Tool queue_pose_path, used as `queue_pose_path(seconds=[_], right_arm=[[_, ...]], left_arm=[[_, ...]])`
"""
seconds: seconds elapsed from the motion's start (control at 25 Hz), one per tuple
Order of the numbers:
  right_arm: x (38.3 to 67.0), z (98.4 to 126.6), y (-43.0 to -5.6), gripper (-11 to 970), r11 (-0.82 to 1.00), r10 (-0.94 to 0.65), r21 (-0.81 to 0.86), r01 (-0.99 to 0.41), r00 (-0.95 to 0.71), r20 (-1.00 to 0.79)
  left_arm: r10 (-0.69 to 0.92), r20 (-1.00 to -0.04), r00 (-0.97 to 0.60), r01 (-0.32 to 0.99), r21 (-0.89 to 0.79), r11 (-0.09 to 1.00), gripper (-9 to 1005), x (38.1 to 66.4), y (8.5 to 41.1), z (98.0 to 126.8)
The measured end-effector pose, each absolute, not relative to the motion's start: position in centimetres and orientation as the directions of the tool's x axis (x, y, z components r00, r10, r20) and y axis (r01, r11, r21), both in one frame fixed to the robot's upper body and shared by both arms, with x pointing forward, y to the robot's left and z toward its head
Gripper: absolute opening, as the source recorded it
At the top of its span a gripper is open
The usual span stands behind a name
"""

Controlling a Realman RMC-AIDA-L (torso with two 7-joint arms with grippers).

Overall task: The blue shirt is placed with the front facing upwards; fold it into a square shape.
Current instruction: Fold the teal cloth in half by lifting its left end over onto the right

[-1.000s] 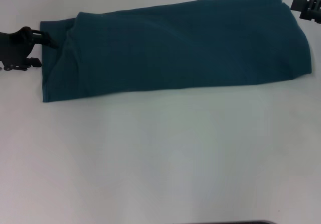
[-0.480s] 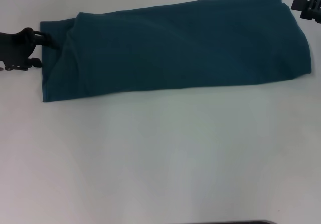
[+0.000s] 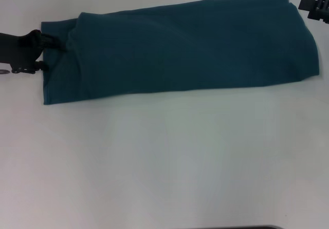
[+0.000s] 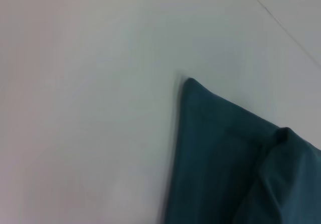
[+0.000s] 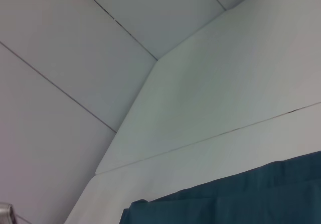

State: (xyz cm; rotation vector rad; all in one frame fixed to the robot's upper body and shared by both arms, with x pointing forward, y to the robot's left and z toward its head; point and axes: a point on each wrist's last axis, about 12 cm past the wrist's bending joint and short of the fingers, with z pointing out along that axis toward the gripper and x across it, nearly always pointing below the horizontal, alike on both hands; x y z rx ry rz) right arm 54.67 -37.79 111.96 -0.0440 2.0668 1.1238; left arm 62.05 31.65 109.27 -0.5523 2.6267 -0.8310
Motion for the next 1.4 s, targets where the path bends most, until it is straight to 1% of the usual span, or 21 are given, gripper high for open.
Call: queue_pose_path(seconds=[0.28, 0.44, 0.76, 1.08, 1.4], right_arm=[[54.6, 111.9, -37.9, 877, 0.611, 0.314, 0.703, -0.363, -0.705, -0.636], [54.5, 111.9, -37.9, 877, 0.611, 0.314, 0.704, -0.362, -0.705, -0.636], [54.3, 111.5, -38.0, 877, 0.607, 0.324, 0.713, -0.35, -0.711, -0.624], [54.3, 111.5, -38.0, 877, 0.605, 0.325, 0.715, -0.349, -0.712, -0.623], [54.4, 111.5, -38.0, 877, 0.611, 0.327, 0.713, -0.344, -0.711, -0.623]], left_arm=[[-0.424, -0.168, -0.89, -0.238, -0.622, 0.746, 703, 62.0, 30.5, 109.5], [-0.416, -0.178, -0.892, -0.221, -0.632, 0.743, 703, 62.2, 30.3, 110.0], [-0.452, -0.213, -0.866, -0.245, -0.607, 0.756, 704, 62.3, 31.8, 110.0], [-0.448, -0.229, -0.864, -0.253, -0.572, 0.781, 704, 62.1, 32.0, 109.4], [-0.442, -0.238, -0.865, -0.248, -0.562, 0.789, 704, 62.3, 31.9, 109.5]])
